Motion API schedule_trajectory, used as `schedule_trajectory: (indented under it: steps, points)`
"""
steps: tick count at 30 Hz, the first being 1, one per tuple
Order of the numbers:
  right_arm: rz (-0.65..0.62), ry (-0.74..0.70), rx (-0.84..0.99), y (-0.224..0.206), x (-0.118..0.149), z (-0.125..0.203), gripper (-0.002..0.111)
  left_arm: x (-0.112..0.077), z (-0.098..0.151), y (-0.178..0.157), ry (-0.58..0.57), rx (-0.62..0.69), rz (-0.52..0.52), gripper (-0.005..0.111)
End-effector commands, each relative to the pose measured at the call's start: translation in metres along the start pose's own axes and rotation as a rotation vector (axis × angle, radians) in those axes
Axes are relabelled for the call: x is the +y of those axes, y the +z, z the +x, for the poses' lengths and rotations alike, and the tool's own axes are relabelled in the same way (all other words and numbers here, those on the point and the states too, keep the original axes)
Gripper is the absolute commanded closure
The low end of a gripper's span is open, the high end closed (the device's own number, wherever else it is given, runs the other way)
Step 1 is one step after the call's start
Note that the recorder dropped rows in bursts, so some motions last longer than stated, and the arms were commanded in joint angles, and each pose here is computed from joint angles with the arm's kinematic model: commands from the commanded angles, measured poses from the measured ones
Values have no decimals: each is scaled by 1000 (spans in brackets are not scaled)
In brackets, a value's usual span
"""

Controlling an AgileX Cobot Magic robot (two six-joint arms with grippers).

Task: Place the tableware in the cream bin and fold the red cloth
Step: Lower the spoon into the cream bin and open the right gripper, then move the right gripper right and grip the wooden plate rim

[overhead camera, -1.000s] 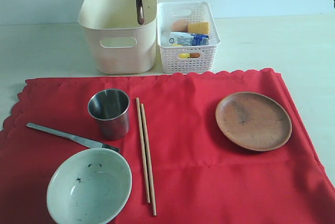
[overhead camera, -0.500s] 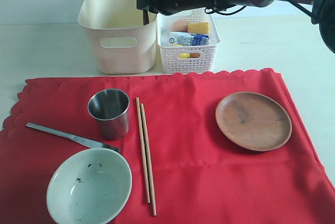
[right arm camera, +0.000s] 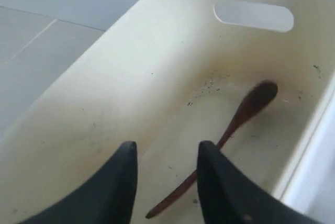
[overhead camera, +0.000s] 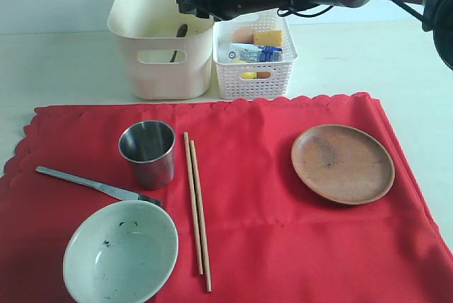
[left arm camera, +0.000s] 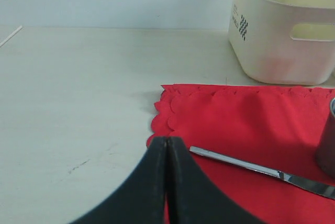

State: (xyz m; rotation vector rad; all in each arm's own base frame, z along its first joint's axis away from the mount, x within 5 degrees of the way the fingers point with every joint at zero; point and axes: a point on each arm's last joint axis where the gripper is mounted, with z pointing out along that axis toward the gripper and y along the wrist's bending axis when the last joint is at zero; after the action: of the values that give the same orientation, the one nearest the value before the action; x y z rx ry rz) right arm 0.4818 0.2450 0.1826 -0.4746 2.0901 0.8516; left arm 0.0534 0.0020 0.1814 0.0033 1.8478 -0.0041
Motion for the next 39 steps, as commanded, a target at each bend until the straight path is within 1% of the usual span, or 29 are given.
schedule_trajectory:
  steps: [1, 5, 9, 12, 13, 16, 20, 22, 23, 24, 25, 28, 29, 31, 33, 35, 39]
  points:
    - [-13, -44, -26, -13, 11, -16, 69, 0, 0, 0, -12, -7, 3, 107]
    - [-26, -57, -57, -24, 21, -30, 69, 0, 0, 0, -12, -7, 3, 107]
    - [-64, -55, -75, -40, 35, -45, 69, 0, 0, 0, -12, -7, 3, 107]
    - [-142, 2, -51, -51, 49, -52, 69, 0, 0, 0, -12, -7, 3, 107]
    - [-178, 1, -34, -55, 55, -53, 69, 0, 0, 0, -12, -7, 3, 107]
    - [-264, -45, 18, -68, 69, -56, 69, 0, 0, 0, -12, -7, 3, 107]
    - [-350, -109, 126, -77, 80, -49, 69, 0, 0, 0, -12, -7, 3, 107]
    - [-292, -64, 242, -82, 77, -42, 69, 0, 0, 0, -12, -7, 3, 107]
    - [-215, -3, 323, -84, 73, -38, 69, 0, 0, 0, -12, -7, 3, 107]
    - [-169, 18, 369, -86, 69, -34, 69, 0, 0, 0, -12, -7, 3, 107]
    - [-97, 41, 445, -90, 65, -29, 69, 0, 0, 0, -12, -7, 3, 107]
    - [14, 32, 561, -103, 61, -25, 69, 0, 0, 0, -12, -7, 3, 107]
    - [81, 54, 600, -111, 59, -25, 69, 0, 0, 0, -12, -7, 3, 107]
    - [201, 53, 641, -124, 55, -27, 69, 0, 0, 0, -12, -7, 3, 107]
    - [266, 27, 661, -134, 54, -29, 69, 0, 0, 0, -12, -7, 3, 107]
    - [300, -8, 643, -139, 53, -34, 69, 0, 0, 0, -12, -7, 3, 107]
    - [328, 52, 615, -145, 43, -38, 69, 0, 0, 0, -12, -7, 3, 107]
